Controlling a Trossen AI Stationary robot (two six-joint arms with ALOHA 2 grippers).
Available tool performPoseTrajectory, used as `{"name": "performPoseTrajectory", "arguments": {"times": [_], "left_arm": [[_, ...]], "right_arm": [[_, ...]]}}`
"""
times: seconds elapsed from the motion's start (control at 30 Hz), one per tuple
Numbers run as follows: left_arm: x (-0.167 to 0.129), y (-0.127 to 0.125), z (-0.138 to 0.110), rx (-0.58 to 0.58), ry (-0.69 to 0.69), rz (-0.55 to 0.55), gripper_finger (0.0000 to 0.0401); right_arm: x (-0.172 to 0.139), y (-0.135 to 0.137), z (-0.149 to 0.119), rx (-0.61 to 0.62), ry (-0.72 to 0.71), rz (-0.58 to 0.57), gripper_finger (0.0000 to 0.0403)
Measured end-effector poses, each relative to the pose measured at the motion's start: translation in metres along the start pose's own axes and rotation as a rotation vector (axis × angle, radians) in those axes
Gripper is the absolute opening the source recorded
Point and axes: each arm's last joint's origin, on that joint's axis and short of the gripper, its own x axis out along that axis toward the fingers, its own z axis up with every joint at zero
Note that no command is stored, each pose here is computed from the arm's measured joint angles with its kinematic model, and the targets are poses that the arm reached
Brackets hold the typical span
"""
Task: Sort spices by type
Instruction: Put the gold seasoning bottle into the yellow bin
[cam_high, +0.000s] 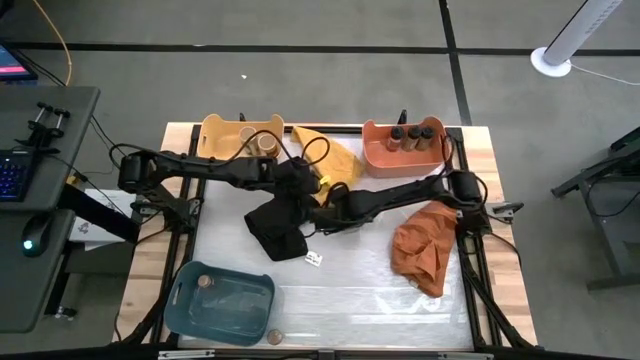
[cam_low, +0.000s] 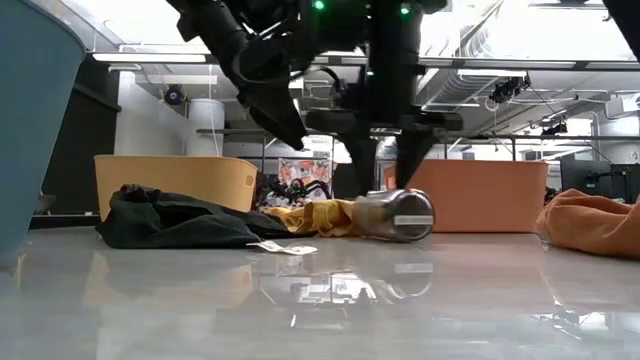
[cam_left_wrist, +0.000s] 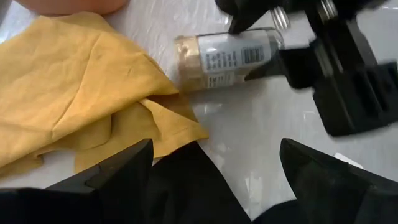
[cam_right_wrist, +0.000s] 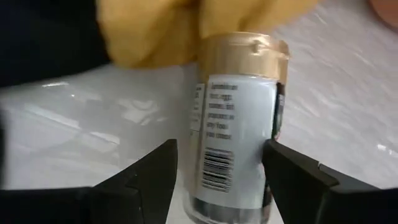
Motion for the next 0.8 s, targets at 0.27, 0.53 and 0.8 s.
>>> {"name": "performPoseTrajectory", "arguments": {"times": [0.27, 0.53, 0.8], "left_arm": [[-0.0002, -0.0003, -0.0009, -0.001, 0.010, -0.005, 0.0337], [-0.0002, -0.0003, -0.0012, -0.001, 0.012, -0.006, 0.0337], [-0.0084, 0.0052, -0.0092, 0.051, 0.092, 0.004, 0.0337]], "right_arm": [[-0.0095, 0.0097, 0.0065, -0.038, -0.021, 0.035, 0.0224], [-0.0102, 0.0093, 0.0052, -0.100, 0.007, 0.037, 0.0224], [-0.0091, 0.0089, 0.0044, -0.106, 0.041, 0.046, 0.0235]]}}
